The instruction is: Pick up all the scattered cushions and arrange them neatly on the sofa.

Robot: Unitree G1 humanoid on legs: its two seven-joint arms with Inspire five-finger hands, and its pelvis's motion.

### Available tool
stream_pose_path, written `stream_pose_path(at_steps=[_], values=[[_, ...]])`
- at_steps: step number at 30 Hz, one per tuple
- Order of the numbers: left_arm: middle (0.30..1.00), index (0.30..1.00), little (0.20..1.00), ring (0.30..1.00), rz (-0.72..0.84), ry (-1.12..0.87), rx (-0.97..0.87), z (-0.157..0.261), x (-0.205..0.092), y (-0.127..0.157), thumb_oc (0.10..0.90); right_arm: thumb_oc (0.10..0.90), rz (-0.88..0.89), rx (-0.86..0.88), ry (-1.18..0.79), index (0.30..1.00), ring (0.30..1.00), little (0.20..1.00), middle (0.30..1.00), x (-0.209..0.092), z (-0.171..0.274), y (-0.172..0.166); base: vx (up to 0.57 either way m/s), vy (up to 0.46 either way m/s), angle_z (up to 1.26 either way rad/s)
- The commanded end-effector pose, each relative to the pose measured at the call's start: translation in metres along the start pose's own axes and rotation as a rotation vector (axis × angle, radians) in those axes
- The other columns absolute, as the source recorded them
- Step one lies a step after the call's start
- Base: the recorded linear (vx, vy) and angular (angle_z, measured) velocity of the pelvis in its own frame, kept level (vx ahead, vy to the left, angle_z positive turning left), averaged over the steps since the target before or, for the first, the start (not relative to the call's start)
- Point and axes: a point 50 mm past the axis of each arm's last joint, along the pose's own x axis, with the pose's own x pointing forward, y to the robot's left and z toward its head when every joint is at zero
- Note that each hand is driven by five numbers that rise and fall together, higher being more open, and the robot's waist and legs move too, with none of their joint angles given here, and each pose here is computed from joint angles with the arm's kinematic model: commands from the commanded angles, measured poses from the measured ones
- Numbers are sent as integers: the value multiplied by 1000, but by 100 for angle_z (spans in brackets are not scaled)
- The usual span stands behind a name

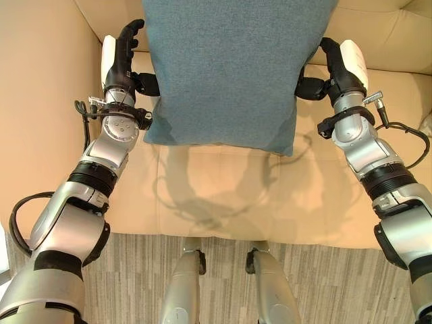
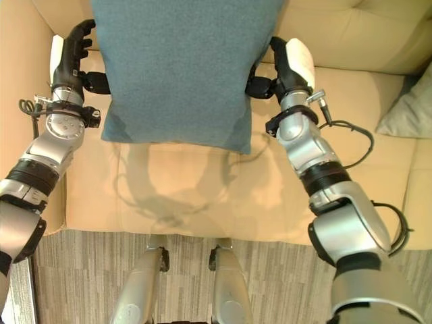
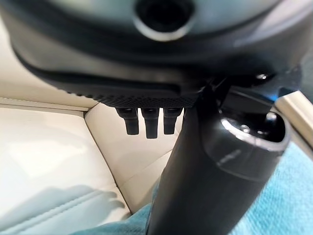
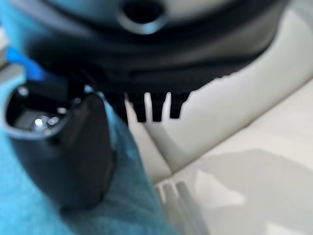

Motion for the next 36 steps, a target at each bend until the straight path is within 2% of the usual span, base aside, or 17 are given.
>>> stream_pose_path(at_steps=[1, 3, 4, 8, 12, 17, 18, 19, 21, 22, 24, 29, 32, 35, 36], values=[[900, 900, 900, 900, -16, -190, -156, 35, 1, -2, 800, 800, -64, 88, -164, 900, 900, 900, 900, 2, 29, -11, 0, 0, 0], [900, 900, 900, 900, -17, -194, -153, 35, 0, 1, 800, 800, -71, 98, -152, 900, 900, 900, 900, 1, 25, -14, -2, 1, -4], [900, 900, 900, 900, 6, -205, -78, 30, -1, 21, 800, 800, -116, 138, -124, 900, 900, 900, 900, -4, 10, -30, 0, 0, 0], [900, 900, 900, 900, 20, -195, 1, 21, -4, 36, 800, 800, -146, 149, -106, 900, 900, 900, 900, -12, -3, -40, 0, 0, 0], [900, 900, 900, 900, 84, -136, 184, -6, -16, 71, 800, 800, -182, 135, -57, 900, 900, 900, 900, -30, -34, -55, 0, 0, 0], [900, 900, 900, 900, 141, -70, 127, -29, -31, 83, 800, 800, -197, 155, -13, 900, 900, 900, 900, -44, -51, -56, 20, 0, -2], [900, 900, 900, 900, 171, -43, -84, -39, -41, 77, 800, 800, -199, 246, 21, 900, 900, 900, 900, -50, -56, -47, 0, 0, 0], [900, 900, 900, 900, 178, -34, -189, -42, -46, 71, 800, 800, -207, 318, 34, 900, 900, 900, 900, -52, -57, -42, 45, -9, 3], [900, 900, 900, 900, 175, -15, -360, -46, -52, 55, 800, 800, -223, 476, 54, 900, 900, 900, 900, -54, -57, -30, 18, 3, 4], [900, 900, 900, 900, 175, -15, -361, -46, -52, 55, 800, 800, -223, 476, 54, 900, 900, 900, 900, -54, -57, -31, 17, -5, 4], [900, 900, 900, 900, 163, 20, -598, -46, -59, 22, 800, 800, -241, 737, 70, 900, 900, 900, 900, -55, -45, -6, 0, 0, 0], [900, 900, 900, 900, 79, 37, -752, -25, -55, -27, 800, 800, -172, 976, 53, 900, 900, 900, 900, -44, -8, 29, 0, 0, 0], [900, 900, 900, 900, -2, 1, -684, 3, -36, -47, 800, 800, -60, 1041, 34, 900, 900, 900, 900, -31, 28, 53, -1, 0, 3], [900, 900, 900, 900, -57, -25, -632, 18, -29, -58, 800, 800, 21, 1025, 11, 900, 900, 900, 900, -27, 49, 66, -1, 3, 1], [538, 538, 538, 538, -76, -39, -621, 24, -27, -60, 558, 800, 49, 1013, -3, 900, 900, 900, 900, -26, 55, 69, 0, 0, 0]])
